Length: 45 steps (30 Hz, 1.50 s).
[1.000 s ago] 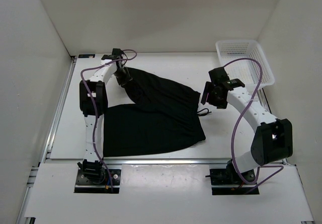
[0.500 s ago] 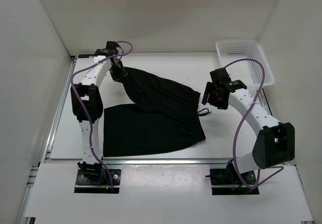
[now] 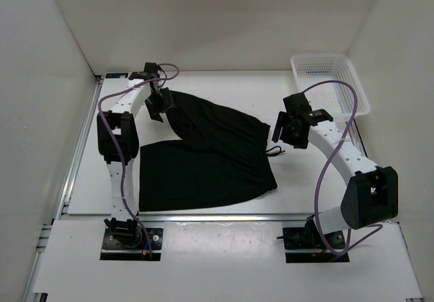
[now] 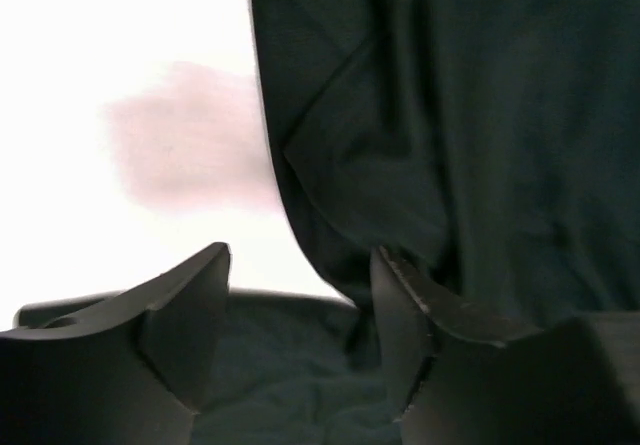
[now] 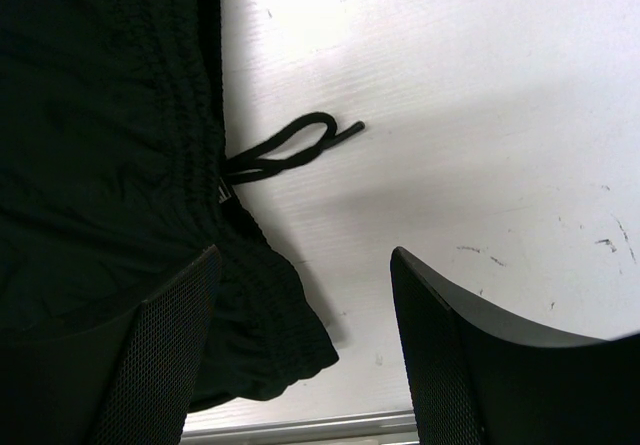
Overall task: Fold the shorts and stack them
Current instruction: Flatten the shorts out
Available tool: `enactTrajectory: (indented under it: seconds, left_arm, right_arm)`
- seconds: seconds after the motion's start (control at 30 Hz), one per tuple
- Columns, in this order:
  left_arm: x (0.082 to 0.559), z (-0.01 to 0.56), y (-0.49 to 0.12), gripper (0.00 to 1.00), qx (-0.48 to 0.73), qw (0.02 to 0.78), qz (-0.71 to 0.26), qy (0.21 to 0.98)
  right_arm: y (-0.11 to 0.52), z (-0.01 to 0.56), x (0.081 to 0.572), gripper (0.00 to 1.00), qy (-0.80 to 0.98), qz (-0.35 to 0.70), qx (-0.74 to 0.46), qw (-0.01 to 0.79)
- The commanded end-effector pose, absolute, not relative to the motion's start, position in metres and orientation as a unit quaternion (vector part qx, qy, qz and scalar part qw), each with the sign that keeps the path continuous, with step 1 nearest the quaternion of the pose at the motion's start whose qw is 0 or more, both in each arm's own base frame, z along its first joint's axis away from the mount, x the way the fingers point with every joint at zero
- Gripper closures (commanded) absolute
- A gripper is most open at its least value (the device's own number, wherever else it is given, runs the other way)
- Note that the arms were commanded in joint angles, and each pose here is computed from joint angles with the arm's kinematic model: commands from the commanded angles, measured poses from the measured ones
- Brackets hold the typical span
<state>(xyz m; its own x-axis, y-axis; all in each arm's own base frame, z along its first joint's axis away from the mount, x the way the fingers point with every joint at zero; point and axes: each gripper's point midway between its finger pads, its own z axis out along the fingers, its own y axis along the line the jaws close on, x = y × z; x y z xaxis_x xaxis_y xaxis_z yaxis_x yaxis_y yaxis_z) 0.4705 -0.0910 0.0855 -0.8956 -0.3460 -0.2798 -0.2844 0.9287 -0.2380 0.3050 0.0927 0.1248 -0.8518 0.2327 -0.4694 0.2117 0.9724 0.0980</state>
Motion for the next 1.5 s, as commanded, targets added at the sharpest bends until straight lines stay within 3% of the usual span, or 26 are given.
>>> enactTrajectory:
  seconds: [0.0, 0.33, 0.5, 0.73, 0.83, 0.9, 0.93, 1.03, 1.13, 1.2, 1.27, 1.37, 1.47]
  left_arm:
    - [0.474, 0.071, -0.101, 0.32, -0.15, 0.148, -0.108, 0.971]
    - [0.489, 0.06, -0.112, 0.55, -0.158, 0.147, -0.121, 0.969]
    - [0.485, 0.067, -0.115, 0.55, -0.158, 0.151, -0.118, 0.969]
    - [0.487, 0.058, -0.116, 0.36, -0.156, 0.144, -0.103, 0.972]
    - [0.488, 0.057, -0.113, 0.36, -0.157, 0.147, -0.094, 0.972]
    - [0.486, 0.054, -0.113, 0.46, -0.158, 0.143, -0.093, 0.973]
    - [0.486, 0.054, -0.111, 0.6, -0.163, 0.144, -0.089, 0.972]
    - [0.486, 0.054, -0.111, 0.72, -0.163, 0.144, -0.089, 0.972]
    - [0.487, 0.057, -0.111, 0.68, -0.163, 0.145, -0.09, 0.972]
    - [0.484, 0.052, -0.109, 0.46, -0.16, 0.138, -0.082, 0.974]
    - [0.484, 0.052, -0.109, 0.41, -0.16, 0.138, -0.082, 0.974]
    - [0.481, 0.047, -0.109, 0.41, -0.16, 0.133, -0.08, 0.975]
    - [0.483, 0.042, -0.109, 0.52, -0.16, 0.132, -0.08, 0.975]
  right_arm:
    - [0.091, 0.133, 0.301, 0.25, 0.957, 0.025, 0.119, 0.263]
    - [0.09, 0.13, 0.299, 0.25, 0.958, 0.023, 0.119, 0.259]
    - [0.09, 0.13, 0.299, 0.25, 0.958, 0.023, 0.119, 0.259]
    - [0.089, 0.126, 0.297, 0.25, 0.961, 0.019, 0.118, 0.251]
    - [0.089, 0.126, 0.297, 0.25, 0.961, 0.019, 0.118, 0.251]
    - [0.089, 0.126, 0.297, 0.25, 0.961, 0.019, 0.118, 0.251]
    - [0.089, 0.126, 0.297, 0.25, 0.961, 0.019, 0.118, 0.251]
    - [0.092, 0.129, 0.299, 0.25, 0.96, 0.025, 0.117, 0.253]
    - [0.092, 0.129, 0.299, 0.25, 0.96, 0.025, 0.117, 0.253]
    - [0.092, 0.129, 0.299, 0.25, 0.96, 0.025, 0.117, 0.253]
    - [0.092, 0.129, 0.299, 0.25, 0.96, 0.025, 0.117, 0.253]
    - [0.092, 0.129, 0.299, 0.25, 0.96, 0.025, 0.117, 0.253]
    - [0.092, 0.129, 0.299, 0.25, 0.96, 0.025, 0.117, 0.253]
